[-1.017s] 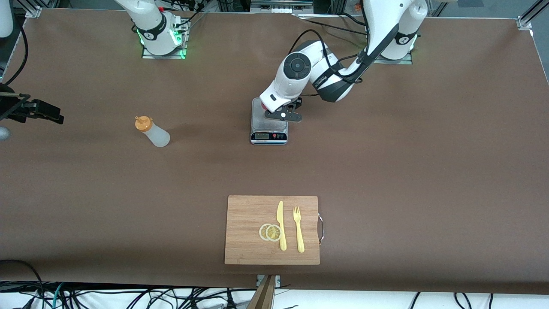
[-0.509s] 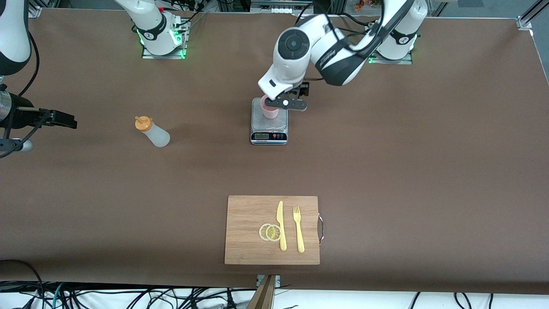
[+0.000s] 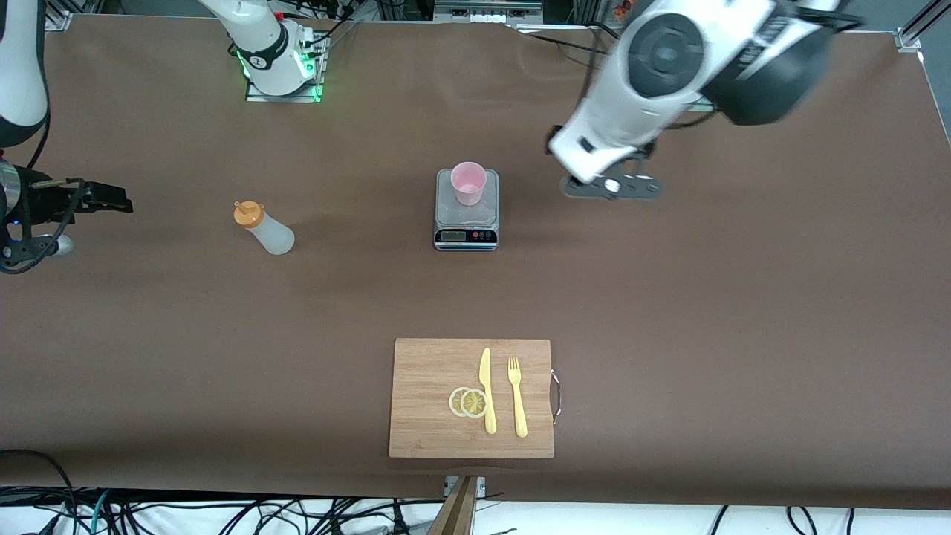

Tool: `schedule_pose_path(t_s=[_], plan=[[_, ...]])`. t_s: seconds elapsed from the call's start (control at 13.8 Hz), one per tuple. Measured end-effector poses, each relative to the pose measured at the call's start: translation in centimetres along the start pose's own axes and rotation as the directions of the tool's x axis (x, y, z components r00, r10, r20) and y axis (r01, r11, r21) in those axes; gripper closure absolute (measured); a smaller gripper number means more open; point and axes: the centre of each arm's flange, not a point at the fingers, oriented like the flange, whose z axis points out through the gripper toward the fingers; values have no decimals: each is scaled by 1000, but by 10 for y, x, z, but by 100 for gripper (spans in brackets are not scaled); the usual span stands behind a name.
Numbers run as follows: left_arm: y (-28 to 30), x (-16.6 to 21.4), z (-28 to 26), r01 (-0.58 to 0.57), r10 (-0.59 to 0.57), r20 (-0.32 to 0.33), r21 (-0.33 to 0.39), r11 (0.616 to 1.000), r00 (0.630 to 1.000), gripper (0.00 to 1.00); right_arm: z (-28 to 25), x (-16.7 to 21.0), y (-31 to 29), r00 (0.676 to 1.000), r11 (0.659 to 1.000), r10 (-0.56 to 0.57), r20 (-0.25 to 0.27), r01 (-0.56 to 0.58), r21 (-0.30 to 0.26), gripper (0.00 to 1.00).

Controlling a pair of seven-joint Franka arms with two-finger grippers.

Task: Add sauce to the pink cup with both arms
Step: 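Release the cup and raise the left gripper away from the scale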

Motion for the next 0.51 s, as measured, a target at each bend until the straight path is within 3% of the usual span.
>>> schedule_pose_path(t_s=[0.15, 0.29, 0.51], plan=[[-40, 5, -23, -50, 49, -25, -14, 999, 998, 0, 21, -2, 30, 992, 989, -126, -5, 126, 75, 0], [-72, -1, -39, -70, 71, -54, 12, 997, 996, 0, 48, -3, 59, 966, 953, -258, -33, 260, 155, 0], [-149, -2, -54, -116, 121, -94, 51, 992, 988, 0, 97, -1, 97, 890, 840, -419, -183, 456, 294, 0]])
